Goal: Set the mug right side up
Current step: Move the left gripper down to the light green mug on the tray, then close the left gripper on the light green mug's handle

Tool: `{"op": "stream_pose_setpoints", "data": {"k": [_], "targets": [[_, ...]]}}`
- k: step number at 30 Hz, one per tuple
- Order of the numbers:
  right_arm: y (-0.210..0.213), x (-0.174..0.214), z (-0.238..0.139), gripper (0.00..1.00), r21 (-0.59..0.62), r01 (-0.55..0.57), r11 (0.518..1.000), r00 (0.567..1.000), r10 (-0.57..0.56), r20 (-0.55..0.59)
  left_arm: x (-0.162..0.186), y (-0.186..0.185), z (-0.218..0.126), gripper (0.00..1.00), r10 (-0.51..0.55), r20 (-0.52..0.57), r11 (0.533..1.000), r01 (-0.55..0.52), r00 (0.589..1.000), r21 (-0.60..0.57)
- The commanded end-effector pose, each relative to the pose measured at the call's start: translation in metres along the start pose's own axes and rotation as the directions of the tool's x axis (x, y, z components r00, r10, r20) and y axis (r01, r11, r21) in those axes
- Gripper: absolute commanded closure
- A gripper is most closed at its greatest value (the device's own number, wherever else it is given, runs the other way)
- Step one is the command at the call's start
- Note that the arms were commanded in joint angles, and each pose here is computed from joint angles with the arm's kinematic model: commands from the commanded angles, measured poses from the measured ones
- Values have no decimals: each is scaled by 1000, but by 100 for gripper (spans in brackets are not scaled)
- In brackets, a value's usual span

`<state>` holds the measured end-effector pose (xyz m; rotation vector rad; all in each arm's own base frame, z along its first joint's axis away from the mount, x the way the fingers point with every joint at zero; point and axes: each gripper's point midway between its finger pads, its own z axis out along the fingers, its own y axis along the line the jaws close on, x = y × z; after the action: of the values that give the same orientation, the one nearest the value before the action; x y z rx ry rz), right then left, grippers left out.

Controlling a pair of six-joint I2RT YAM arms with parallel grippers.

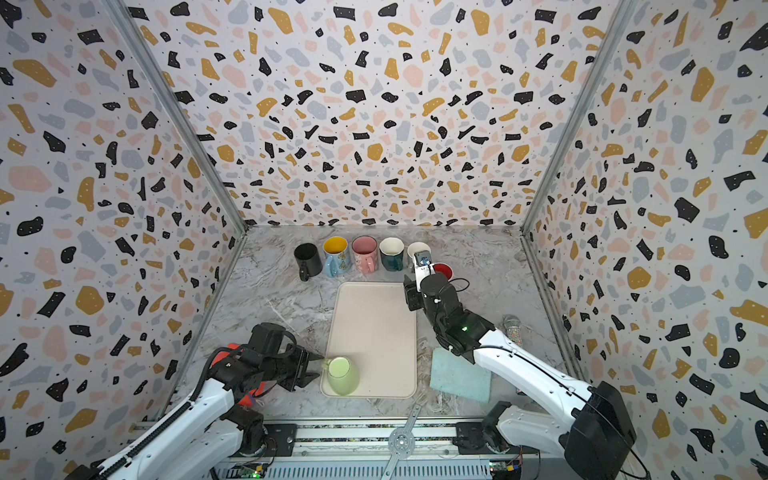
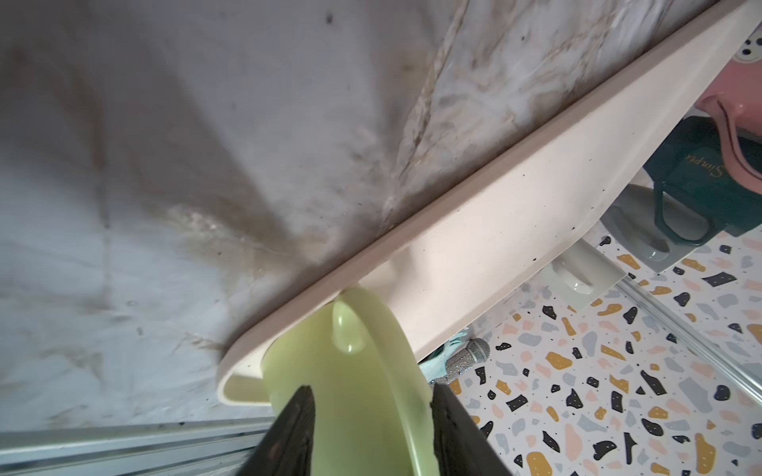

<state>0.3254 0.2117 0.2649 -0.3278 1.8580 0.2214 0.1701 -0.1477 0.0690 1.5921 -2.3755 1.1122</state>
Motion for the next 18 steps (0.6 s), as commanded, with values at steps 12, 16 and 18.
{"op": "stream_pose_setpoints", "data": {"k": [12, 16, 18], "targets": [[0, -10, 7, 41, -5, -28, 1000, 1000, 28, -7, -1, -30, 9, 52, -59, -28, 990, 63, 998, 125], [1, -6, 9, 41, -8, -32, 999, 999, 32, -18, -2, -29, 12, 52, -66, -31, 990, 69, 997, 125], [0, -4, 11, 41, -7, -34, 999, 999, 33, -25, -2, -31, 12, 52, -64, -32, 990, 67, 997, 127]]}}
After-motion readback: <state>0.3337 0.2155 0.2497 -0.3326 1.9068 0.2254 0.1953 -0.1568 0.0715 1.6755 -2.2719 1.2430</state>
